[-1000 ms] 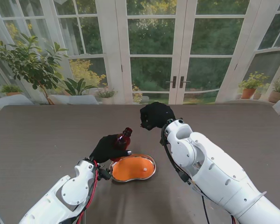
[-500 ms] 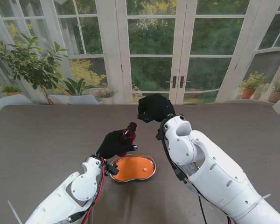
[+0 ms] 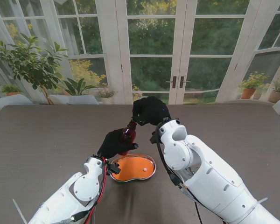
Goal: Collect the cotton balls from the tray into a sample bottle
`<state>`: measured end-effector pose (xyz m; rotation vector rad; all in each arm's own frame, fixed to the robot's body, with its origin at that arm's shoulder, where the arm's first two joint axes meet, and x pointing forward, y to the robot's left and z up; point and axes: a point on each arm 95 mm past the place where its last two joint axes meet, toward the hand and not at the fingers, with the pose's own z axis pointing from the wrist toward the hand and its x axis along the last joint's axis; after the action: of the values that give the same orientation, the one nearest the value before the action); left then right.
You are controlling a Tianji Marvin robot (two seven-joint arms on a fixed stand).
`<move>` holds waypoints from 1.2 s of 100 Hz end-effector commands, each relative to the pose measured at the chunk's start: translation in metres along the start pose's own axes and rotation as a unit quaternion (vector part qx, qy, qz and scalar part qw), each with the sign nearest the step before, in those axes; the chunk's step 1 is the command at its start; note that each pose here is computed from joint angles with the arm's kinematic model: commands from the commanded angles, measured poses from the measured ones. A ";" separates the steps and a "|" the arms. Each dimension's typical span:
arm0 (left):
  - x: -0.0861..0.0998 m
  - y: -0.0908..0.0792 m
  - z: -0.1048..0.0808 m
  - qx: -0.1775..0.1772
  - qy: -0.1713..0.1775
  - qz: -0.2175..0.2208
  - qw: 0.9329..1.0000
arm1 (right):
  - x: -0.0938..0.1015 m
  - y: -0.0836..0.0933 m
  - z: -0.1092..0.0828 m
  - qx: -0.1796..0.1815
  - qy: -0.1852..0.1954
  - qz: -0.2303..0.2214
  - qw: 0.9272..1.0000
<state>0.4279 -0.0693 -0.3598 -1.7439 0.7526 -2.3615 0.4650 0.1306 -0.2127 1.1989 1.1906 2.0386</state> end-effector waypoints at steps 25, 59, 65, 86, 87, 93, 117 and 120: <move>0.003 0.006 0.003 0.001 0.005 -0.012 1.000 | 0.007 -0.007 -0.004 0.008 0.007 0.010 1.000; 0.004 0.007 0.004 0.004 0.006 -0.016 1.000 | 0.009 -0.012 -0.006 0.017 0.007 0.023 1.000; 0.004 0.008 0.005 0.005 0.007 -0.017 1.000 | 0.009 -0.013 -0.006 0.018 0.008 0.022 1.000; 0.004 0.008 0.005 0.007 0.009 -0.019 1.000 | 0.008 -0.016 -0.006 0.020 0.008 0.023 0.999; 0.004 0.008 0.005 0.007 0.009 -0.019 1.000 | 0.008 -0.016 -0.006 0.021 0.007 0.024 0.999; 0.004 0.009 0.005 0.008 0.008 -0.019 1.000 | 0.008 -0.017 -0.007 0.022 0.007 0.026 0.999; 0.003 0.009 0.006 0.008 0.011 -0.013 1.000 | 0.009 -0.019 -0.007 0.025 0.007 0.038 0.999; 0.003 0.009 0.006 0.008 0.012 -0.012 1.000 | 0.009 -0.019 -0.007 0.026 0.007 0.039 0.999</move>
<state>0.4304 -0.0742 -0.3610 -1.7317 0.7000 -2.3859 0.4573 0.1385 -0.2233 1.2599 1.2037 2.0794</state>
